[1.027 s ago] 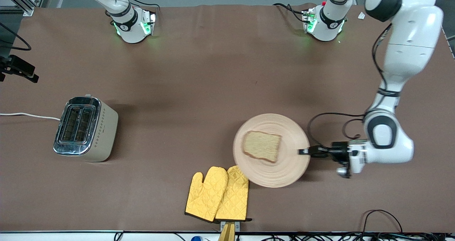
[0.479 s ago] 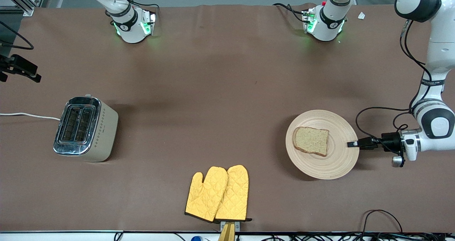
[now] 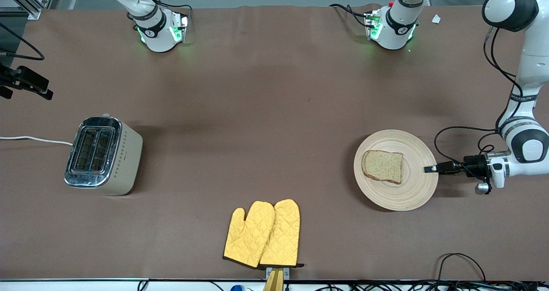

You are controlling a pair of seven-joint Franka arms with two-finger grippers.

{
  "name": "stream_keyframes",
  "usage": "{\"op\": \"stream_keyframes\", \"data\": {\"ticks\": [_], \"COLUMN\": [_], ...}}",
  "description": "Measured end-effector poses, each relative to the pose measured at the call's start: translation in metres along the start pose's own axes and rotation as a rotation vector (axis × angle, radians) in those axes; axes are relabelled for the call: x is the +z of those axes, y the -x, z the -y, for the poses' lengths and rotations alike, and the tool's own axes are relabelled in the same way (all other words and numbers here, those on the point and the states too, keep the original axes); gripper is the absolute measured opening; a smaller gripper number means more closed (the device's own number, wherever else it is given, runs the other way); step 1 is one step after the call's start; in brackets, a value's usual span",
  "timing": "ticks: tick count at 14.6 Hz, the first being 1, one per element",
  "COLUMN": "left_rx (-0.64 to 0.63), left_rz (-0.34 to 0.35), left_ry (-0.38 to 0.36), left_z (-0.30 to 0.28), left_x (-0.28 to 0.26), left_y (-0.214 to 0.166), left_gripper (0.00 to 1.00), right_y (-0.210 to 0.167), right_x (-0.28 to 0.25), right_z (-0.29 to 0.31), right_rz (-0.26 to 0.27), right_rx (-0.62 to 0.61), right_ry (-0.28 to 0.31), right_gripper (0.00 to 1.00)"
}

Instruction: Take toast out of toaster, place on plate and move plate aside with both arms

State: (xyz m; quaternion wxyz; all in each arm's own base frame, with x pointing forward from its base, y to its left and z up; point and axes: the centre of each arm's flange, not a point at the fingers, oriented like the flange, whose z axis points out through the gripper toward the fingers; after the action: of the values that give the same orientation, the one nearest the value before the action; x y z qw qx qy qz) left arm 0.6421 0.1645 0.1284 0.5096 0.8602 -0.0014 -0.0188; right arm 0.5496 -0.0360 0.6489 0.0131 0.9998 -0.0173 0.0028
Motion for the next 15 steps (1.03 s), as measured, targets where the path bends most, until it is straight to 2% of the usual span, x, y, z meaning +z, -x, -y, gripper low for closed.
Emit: {"op": "stream_keyframes", "data": {"ticks": [2,3,5,7,11,13,15], "left_rx": [0.0,0.004,0.011,0.032,0.104,0.149,0.172], "left_rz": [0.005,0.008,0.007,0.019,0.064,0.087,0.091], "left_ry": [0.002,-0.003,-0.016,-0.069,-0.281,-0.398,-0.511], "left_z": [0.0,-0.001,-0.001,-0.001,-0.035,-0.082,-0.156], "left_x": [0.002,0.0,-0.006,-0.025,-0.09,-0.113,-0.117], "left_y": [0.0,0.0,0.0,0.0,-0.008,-0.018,-0.033], "left_gripper": [0.15,0.21,0.42,0.61,0.99,1.0,1.0], "right_y": [0.0,0.0,0.0,0.0,0.0,0.0,0.0], "right_x": [0.0,0.0,0.0,0.0,0.0,0.0,0.0], "right_z": [-0.006,-0.008,-0.009,-0.008,-0.005,-0.004,-0.004], "right_rz": [0.0,0.0,0.0,0.001,0.002,0.002,0.002], "right_rx": [0.01,0.015,0.018,0.015,0.01,0.009,0.009], "right_ry": [-0.001,-0.003,-0.009,-0.01,-0.011,-0.011,-0.011], "right_gripper": [1.0,1.0,1.0,1.0,1.0,1.0,1.0]}}
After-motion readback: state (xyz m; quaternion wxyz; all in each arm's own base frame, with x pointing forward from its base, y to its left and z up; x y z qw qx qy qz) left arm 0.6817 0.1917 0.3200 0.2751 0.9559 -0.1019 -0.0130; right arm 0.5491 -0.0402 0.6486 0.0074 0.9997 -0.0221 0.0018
